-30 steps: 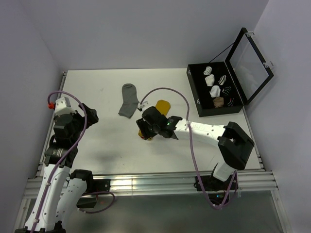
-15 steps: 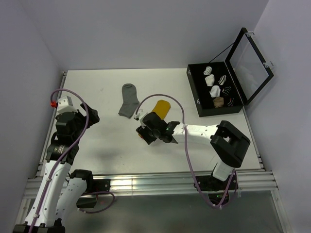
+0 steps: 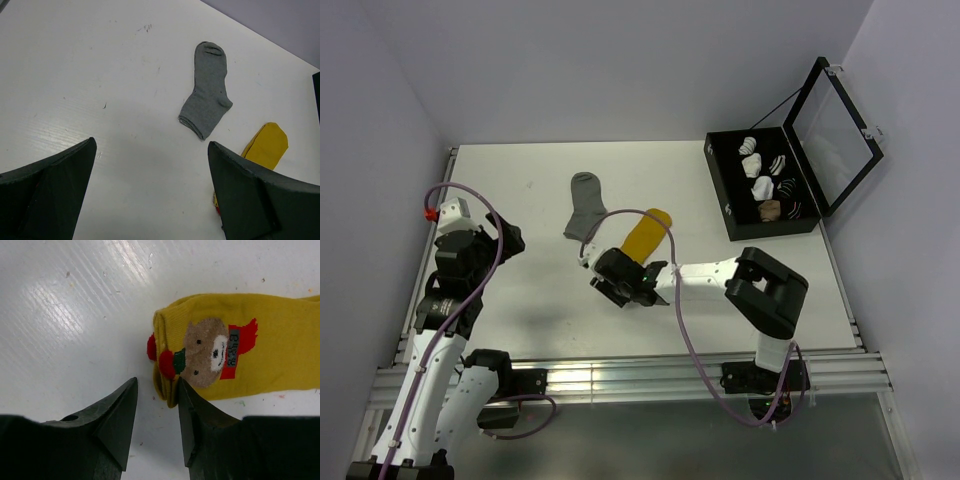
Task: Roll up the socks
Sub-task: Move the sock to the center of the board, then roll the sock at the center of the board.
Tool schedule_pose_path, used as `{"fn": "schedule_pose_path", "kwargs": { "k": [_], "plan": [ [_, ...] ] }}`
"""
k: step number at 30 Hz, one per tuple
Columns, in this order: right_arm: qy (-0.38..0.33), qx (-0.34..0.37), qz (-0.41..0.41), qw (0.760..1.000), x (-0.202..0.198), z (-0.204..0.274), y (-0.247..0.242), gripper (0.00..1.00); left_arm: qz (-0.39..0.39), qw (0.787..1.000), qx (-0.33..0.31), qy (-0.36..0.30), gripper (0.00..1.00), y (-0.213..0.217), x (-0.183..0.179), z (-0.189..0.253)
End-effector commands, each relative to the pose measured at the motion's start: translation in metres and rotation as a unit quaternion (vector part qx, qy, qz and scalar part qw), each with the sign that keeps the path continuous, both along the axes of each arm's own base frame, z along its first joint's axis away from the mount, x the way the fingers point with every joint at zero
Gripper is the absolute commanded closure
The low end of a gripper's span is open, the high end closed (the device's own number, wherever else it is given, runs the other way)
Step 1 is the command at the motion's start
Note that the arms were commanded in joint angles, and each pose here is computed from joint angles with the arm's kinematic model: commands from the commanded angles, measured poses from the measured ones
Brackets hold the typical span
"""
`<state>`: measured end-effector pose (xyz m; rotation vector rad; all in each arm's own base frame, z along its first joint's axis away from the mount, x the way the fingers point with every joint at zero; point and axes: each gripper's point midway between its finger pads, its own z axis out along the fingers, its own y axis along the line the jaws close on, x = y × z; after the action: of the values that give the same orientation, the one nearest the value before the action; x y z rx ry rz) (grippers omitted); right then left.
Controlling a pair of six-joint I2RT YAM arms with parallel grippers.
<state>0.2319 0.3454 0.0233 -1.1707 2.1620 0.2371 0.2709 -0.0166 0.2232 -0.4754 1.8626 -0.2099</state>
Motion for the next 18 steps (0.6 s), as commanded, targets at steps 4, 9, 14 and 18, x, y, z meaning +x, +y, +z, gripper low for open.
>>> {"fn": "schedule_pose_path", "kwargs": {
  "k": [4,9,14,18],
  "plan": [
    [-0.051,-0.038,-0.006,0.998,0.007,-0.002,0.011,0.63,-0.008,1.000,0.005,-0.011,0.00,-0.001,0.002,0.007],
    [-0.050,-0.049,-0.017,0.997,0.008,-0.006,0.015,0.88,-0.013,1.000,0.001,-0.005,0.00,-0.004,0.003,0.004],
    [-0.017,-0.007,-0.006,1.000,-0.001,0.005,0.029,1.00,-0.043,0.998,-0.039,0.011,0.01,-0.022,0.009,-0.001],
    [0.045,0.054,-0.007,0.998,-0.007,0.014,0.044,1.00,-0.076,0.990,-0.092,0.070,0.02,-0.046,0.012,-0.025]
  ]
}}
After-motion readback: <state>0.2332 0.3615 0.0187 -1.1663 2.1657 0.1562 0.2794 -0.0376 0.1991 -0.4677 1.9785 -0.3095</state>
